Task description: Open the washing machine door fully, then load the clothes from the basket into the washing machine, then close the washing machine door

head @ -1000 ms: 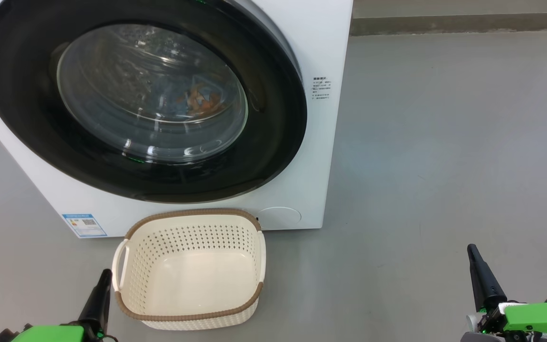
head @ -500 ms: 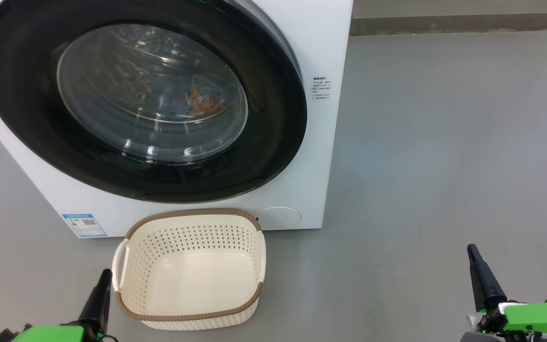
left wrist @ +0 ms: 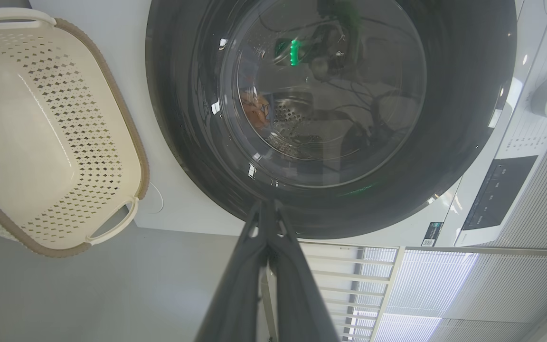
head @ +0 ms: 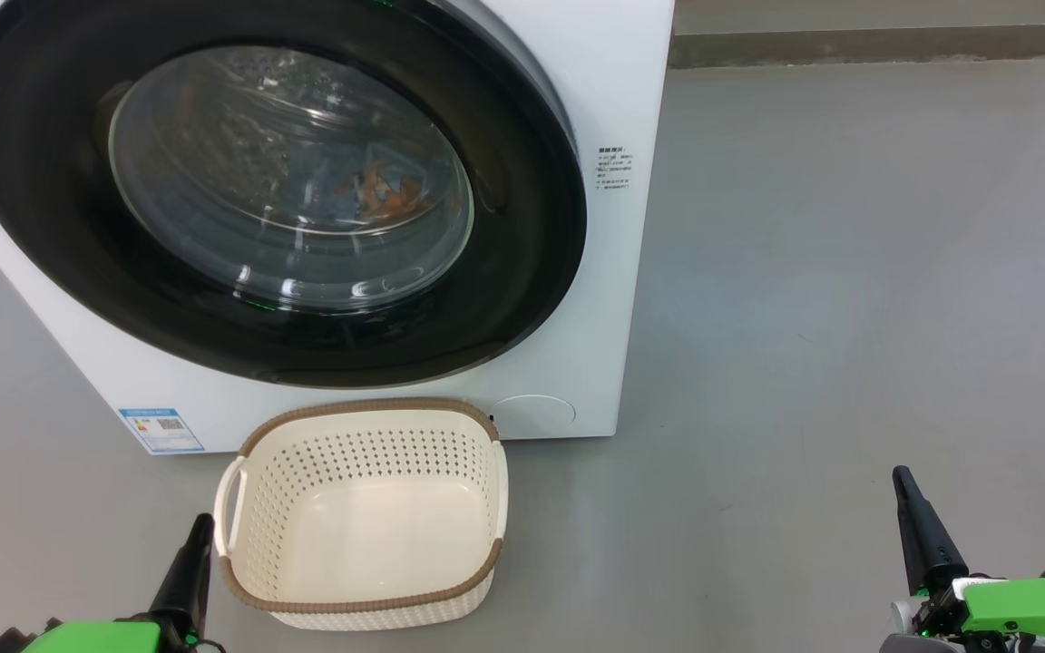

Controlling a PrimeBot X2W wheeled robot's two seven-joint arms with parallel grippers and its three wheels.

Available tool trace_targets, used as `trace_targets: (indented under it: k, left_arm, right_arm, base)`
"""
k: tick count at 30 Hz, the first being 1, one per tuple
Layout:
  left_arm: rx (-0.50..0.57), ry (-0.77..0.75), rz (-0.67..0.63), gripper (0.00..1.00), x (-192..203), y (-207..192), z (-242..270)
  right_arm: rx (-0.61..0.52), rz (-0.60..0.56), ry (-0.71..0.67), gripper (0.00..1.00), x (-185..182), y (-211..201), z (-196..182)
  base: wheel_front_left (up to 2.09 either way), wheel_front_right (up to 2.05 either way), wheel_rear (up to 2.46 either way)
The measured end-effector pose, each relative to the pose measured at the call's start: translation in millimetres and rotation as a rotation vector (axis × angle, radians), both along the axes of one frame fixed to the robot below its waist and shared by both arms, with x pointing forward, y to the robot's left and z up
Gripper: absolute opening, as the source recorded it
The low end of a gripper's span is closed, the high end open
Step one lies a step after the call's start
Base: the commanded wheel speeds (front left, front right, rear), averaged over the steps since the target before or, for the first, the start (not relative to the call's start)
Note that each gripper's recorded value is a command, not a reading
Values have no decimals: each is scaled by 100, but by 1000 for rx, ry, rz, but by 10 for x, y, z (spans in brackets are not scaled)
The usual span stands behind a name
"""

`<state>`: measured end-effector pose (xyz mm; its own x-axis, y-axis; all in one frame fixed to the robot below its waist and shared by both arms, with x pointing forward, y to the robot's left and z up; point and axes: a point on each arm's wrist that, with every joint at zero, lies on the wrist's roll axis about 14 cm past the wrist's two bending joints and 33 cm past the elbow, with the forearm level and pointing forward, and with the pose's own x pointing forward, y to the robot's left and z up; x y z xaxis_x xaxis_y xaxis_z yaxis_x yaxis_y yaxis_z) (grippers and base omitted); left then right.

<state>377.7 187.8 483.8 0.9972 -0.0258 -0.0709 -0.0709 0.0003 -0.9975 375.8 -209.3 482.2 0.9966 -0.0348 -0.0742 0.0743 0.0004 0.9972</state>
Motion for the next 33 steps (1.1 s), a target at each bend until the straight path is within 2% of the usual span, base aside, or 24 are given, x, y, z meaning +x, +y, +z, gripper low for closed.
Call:
trace_targets:
  k: [33]
  left_arm:
    - [0, 0, 0, 0, 0, 0, 0]
  right_arm:
    - [0, 0, 0, 0, 0, 1, 0]
  base:
    - [0, 0, 0]
